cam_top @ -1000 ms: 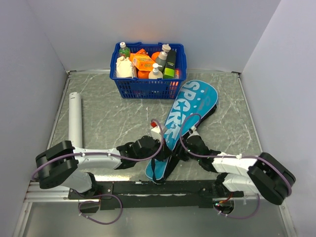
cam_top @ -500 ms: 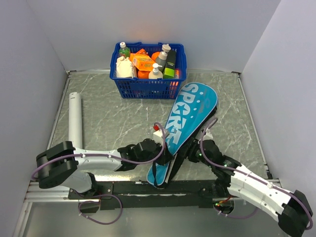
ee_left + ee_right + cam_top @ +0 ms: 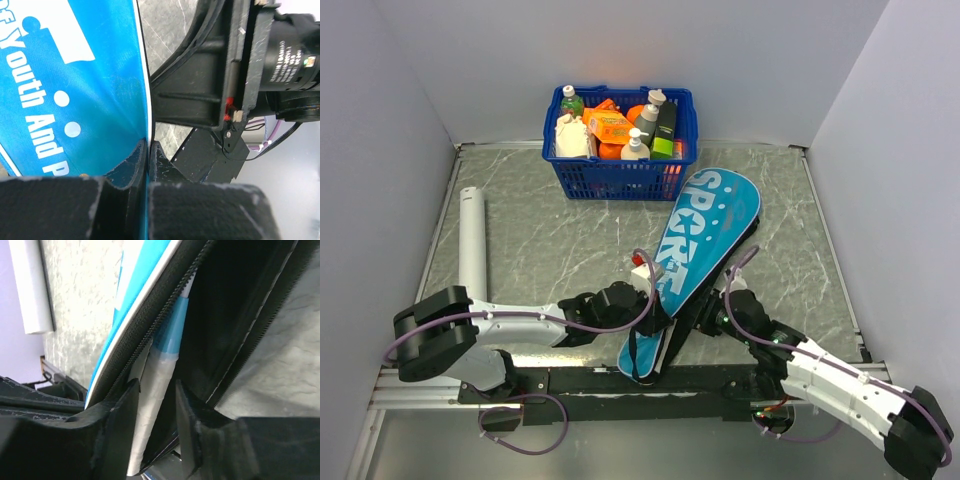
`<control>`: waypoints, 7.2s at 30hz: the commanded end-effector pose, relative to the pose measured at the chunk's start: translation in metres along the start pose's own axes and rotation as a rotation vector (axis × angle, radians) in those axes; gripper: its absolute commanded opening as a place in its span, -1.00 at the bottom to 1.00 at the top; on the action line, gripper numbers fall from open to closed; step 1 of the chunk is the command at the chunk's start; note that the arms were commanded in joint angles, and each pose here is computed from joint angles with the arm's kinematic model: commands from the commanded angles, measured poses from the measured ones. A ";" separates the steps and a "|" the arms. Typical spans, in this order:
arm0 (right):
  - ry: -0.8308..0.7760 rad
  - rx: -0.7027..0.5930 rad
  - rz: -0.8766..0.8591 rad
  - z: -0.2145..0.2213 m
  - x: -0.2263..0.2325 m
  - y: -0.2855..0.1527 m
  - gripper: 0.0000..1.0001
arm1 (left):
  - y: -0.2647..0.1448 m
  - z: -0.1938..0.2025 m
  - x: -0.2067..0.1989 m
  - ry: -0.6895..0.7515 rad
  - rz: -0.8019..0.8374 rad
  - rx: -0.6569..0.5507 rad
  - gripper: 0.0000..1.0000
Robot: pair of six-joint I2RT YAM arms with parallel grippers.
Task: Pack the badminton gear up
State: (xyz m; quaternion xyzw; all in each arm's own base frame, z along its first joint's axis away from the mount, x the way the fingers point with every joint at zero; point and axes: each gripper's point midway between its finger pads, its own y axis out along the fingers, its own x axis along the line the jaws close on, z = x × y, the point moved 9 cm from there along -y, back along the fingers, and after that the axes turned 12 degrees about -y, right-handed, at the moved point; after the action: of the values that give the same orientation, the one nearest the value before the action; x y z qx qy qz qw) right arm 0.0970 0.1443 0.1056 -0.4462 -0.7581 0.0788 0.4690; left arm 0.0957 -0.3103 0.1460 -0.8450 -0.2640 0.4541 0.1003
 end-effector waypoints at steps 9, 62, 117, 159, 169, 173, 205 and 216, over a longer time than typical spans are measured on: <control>0.024 -0.021 -0.116 -0.002 0.016 0.012 -0.30 | 0.000 -0.006 -0.022 -0.009 0.108 -0.002 -0.98; -0.119 -0.158 0.519 -0.094 -0.002 -0.030 0.19 | 0.042 0.036 -0.014 -0.014 0.266 0.261 0.20; 0.064 0.261 0.901 -0.142 -0.073 0.041 -0.97 | -0.009 -0.052 0.152 -0.382 -0.444 -0.270 -0.98; 0.224 -0.091 0.853 -0.201 -0.087 0.024 -0.22 | -0.064 -0.093 0.159 -0.357 -0.399 -0.449 -0.87; 0.242 -0.109 0.841 -0.211 -0.096 0.037 -0.21 | -0.057 -0.093 0.163 -0.351 -0.400 -0.424 -0.91; 0.257 -0.091 0.836 -0.208 -0.100 0.043 -0.23 | -0.055 -0.093 0.165 -0.354 -0.400 -0.417 -0.92; 0.233 -0.065 0.738 -0.183 -0.066 0.045 -1.00 | -0.046 -0.089 0.168 -0.383 -0.369 -0.397 -0.98; 0.144 0.018 0.636 -0.159 0.005 0.097 -1.00 | -0.038 -0.078 0.178 -0.403 -0.371 -0.359 -0.98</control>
State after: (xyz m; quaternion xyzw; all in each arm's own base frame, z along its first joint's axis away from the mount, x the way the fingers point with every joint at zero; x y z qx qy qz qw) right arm 0.2645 0.1256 0.1336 -0.6722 -0.5288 0.2299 0.4645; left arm 0.2240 -0.1738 0.0791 -0.6758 -0.5159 0.5263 -0.0148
